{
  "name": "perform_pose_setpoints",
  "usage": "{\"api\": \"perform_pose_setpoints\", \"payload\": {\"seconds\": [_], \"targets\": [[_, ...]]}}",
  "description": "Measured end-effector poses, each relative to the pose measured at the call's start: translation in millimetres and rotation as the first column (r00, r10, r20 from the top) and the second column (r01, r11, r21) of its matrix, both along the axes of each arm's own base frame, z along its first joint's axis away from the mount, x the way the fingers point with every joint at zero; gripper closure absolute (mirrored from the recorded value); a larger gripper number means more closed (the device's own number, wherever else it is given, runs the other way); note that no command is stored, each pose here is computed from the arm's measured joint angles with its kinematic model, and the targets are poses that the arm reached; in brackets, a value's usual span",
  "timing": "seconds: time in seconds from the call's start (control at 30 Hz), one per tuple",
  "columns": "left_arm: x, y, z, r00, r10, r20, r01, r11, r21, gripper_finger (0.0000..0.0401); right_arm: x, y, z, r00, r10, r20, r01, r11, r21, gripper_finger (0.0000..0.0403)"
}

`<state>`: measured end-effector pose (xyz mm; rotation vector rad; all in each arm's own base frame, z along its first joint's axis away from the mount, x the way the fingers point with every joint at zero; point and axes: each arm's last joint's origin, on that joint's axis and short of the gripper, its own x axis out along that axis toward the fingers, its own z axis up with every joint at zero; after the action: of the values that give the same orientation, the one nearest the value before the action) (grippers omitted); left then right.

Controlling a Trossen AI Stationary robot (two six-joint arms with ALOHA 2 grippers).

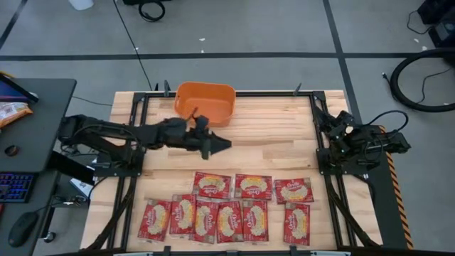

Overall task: Sort popcorn bags into baskets
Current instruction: Put the red popcorn bag into the orange container

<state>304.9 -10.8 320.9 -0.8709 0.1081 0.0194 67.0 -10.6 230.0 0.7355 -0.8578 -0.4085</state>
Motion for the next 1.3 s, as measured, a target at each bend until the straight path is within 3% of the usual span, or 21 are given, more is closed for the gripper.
{"api": "perform_pose_setpoints", "payload": {"seconds": [0.17, 0.3, 0.6, 0.77, 0.9, 1.07, 1.3], "targets": [[17, -8, 0, 0.976, -0.03, -0.217, 0.043, 0.997, 0.058, 0.0255, 6, 4, -3, 0.987, 0.159, -0.004, -0.159, 0.987, -0.032, 0.0386], [29, -15, -3, 0.953, -0.049, -0.297, 0.074, 0.995, 0.071, 0.0233, 12, 7, -1, 0.96, 0.262, -0.098, -0.265, 0.964, -0.012, 0.0386], [35, -21, -4, 0.956, -0.067, -0.285, 0.11, 0.985, 0.136, 0.0205, 14, 9, 33, 0.912, 0.284, -0.295, -0.311, 0.949, -0.049, 0.0386], [35, -22, -3, 0.96, -0.058, -0.274, 0.075, 0.996, 0.052, 0.0208, 18, 10, 45, 0.832, 0.292, -0.472, -0.34, 0.94, -0.016, 0.0386], [37, -23, 1, 0.97, -0.076, -0.229, 0.089, 0.995, 0.044, 0.0209, 22, 11, 53, 0.768, 0.283, -0.574, -0.345, 0.939, 0.002, 0.0386], [37, -35, 8, 0.983, -0.096, -0.156, 0.11, 0.991, 0.08, 0.0209, 30, 12, 62, 0.717, 0.26, -0.647, -0.362, 0.932, -0.027, 0.0386], [37, -58, -4, 0.971, -0.062, -0.232, 0.092, 0.989, 0.117, 0.0209, 39, 14, 64, 0.679, 0.236, -0.695, -0.367, 0.929, -0.043, 0.0386]]}}
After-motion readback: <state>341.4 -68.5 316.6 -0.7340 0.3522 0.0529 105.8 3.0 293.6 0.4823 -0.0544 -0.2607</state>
